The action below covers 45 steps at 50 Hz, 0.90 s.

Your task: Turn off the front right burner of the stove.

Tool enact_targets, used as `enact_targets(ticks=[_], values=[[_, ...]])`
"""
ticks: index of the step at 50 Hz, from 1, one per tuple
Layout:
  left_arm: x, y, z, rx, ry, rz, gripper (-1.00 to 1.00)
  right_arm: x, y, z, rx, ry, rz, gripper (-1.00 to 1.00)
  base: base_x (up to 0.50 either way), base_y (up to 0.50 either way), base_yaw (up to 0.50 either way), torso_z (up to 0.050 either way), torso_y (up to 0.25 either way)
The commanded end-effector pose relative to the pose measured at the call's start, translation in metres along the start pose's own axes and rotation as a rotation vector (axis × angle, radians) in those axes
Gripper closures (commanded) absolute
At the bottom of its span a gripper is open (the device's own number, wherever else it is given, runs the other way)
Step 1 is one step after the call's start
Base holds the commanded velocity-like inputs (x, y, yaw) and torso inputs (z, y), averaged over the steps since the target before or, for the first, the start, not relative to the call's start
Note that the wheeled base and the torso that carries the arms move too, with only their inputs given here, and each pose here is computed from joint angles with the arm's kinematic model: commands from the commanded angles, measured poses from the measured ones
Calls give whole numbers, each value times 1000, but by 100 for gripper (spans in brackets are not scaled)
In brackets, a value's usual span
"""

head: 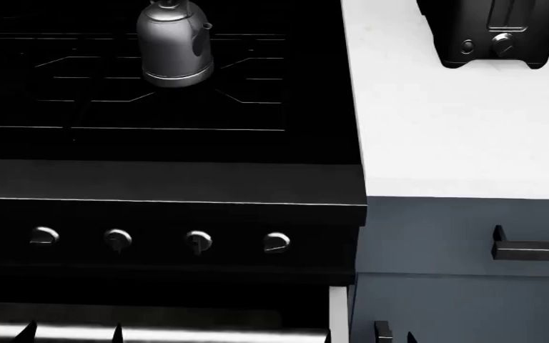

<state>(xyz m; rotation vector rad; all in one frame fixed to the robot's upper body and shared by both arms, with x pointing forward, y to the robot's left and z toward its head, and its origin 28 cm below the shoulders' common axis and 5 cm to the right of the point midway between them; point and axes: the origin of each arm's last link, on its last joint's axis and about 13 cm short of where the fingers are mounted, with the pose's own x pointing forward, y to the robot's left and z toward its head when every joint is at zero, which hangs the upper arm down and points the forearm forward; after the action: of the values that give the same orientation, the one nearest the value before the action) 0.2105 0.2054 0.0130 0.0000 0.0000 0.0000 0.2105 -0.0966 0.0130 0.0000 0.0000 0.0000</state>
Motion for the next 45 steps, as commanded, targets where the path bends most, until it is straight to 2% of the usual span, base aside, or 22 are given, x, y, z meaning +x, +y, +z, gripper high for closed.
enact_targets(ticks=[1, 2, 3, 7, 8, 9, 10, 11, 13, 19, 32, 45], values=[[2, -1, 0, 1, 0, -9, -100, 0, -1, -2, 6, 7, -8, -100, 0, 0, 0, 0, 0], [3, -1, 0, -7, 4, -22, -100, 0, -1, -2, 5, 8, -13, -100, 0, 0, 0, 0, 0], [3, -1, 0, -61, 23, -62, -100, -1, -2, -3, 6, 10, -18, -100, 0, 0, 0, 0, 0], [5, -2, -1, -41, 24, -57, -100, -2, -2, -3, 6, 17, -27, -100, 0, 0, 0, 0, 0], [5, -3, 2, -122, 59, -90, -100, -3, -2, -4, 6, 21, -29, -100, 0, 0, 0, 0, 0], [5, -3, 3, -102, 40, -82, -100, -2, -2, -4, 5, 23, -31, -100, 0, 0, 0, 0, 0], [6, -3, 3, -47, -1, -42, -100, -3, -3, -3, 7, 27, -32, -100, 0, 0, 0, 0, 0], [7, -3, 3, -35, -4, -40, -100, -3, -3, -3, 7, 27, -33, -100, 0, 0, 0, 0, 0], [6, -5, 3, -45, -3, -57, -100, -3, -3, -2, 8, 25, -37, -100, 0, 0, 0, 0, 0], [9, -4, 3, -8, -14, -32, -100, -2, -3, -1, 7, 23, -31, -100, 0, 0, 0, 0, 0], [10, -4, 2, -7, 9, -19, -100, -2, -2, -3, 21, 50, -31, -100, 0, 0, 0, 0, 0], [9, -3, 1, -1, 43, -11, -100, -2, -1, -2, 17, 53, -33, -100, 0, 0, 0, -47, 0]])
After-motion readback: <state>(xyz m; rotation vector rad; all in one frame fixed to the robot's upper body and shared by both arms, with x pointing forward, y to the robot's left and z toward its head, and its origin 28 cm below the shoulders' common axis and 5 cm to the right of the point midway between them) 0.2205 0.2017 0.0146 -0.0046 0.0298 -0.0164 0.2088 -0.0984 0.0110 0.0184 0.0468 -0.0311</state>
